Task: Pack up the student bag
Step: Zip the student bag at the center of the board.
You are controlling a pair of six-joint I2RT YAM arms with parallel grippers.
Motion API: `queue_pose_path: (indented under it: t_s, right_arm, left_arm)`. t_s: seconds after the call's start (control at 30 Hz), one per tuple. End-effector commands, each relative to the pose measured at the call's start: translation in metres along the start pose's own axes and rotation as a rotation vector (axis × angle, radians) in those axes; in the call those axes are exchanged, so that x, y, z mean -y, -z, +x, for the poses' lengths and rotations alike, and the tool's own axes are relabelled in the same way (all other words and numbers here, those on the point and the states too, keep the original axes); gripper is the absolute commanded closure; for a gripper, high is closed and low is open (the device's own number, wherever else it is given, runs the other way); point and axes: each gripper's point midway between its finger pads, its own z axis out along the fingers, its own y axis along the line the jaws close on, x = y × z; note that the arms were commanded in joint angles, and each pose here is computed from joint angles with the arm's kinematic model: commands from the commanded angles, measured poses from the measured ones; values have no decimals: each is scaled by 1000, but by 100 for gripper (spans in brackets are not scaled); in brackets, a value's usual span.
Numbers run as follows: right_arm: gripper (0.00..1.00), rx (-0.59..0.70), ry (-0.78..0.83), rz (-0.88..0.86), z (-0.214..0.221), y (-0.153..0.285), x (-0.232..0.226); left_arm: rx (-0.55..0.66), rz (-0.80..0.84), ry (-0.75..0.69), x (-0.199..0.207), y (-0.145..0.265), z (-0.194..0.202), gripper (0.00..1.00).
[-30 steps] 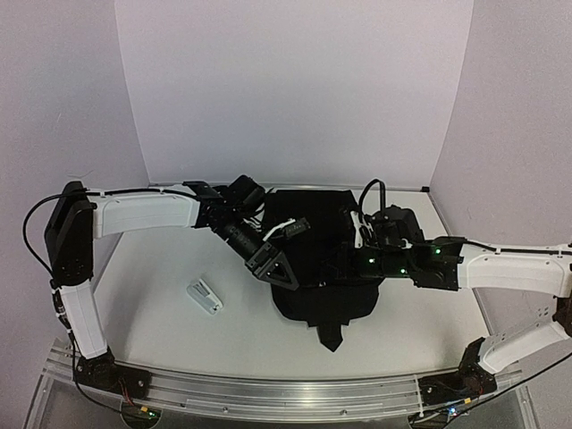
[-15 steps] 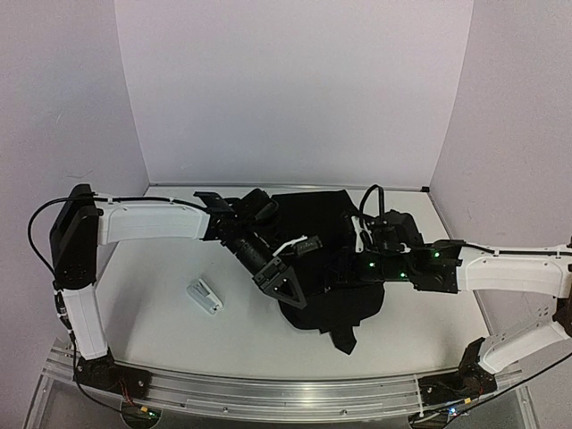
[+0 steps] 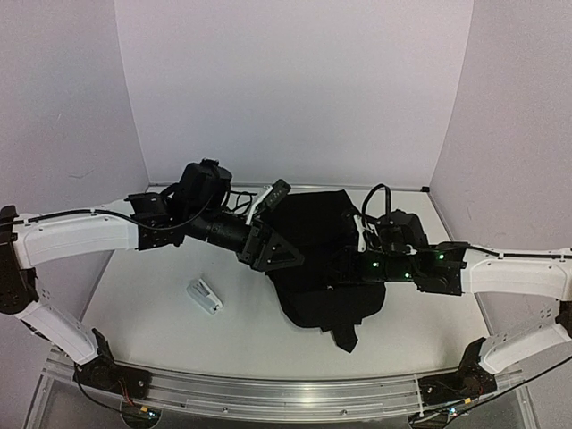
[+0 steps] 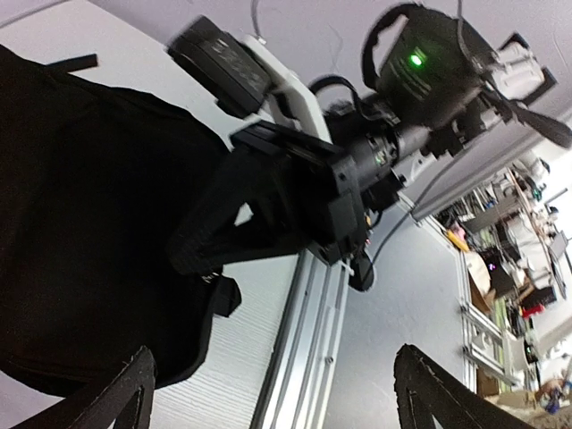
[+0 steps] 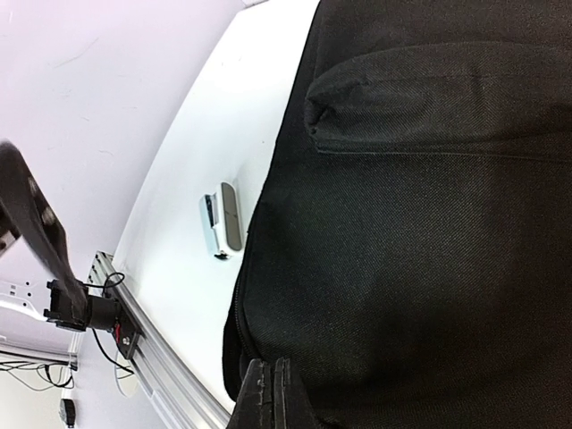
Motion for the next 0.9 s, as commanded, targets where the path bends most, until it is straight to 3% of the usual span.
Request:
queue_pose_path:
  t_s: [0.0,0.13,0.27,0.37,0.53,0.7,0.87]
  right_arm:
    - [89,78,-16,-82,-19,11,-20]
    - [57,140,-69,-27,-30,19,-12]
    - [36,210,-115,80,-43,32,5]
    - [26,266,-148,239,-48,45,34]
    - [20,279,-174,388,-41,59,72]
    - [20,296,-216,438,-41,71,93]
    - [20,316,-230,429,-40,80,95]
  left_arm:
    - [136,-82,76,-32,-17,-13,7]
    - [177,-41,129,-37,-30,-17,7]
    - [155,-4,192,-40,-46,-16,7]
    - [130,19,226,-39,-58,-11,9]
    - [51,-2,246,-41,-80,0,24]
    - [-41,-113,380,-63,-96,14,36]
    - [-40,-213,443,-76,-94,19,35]
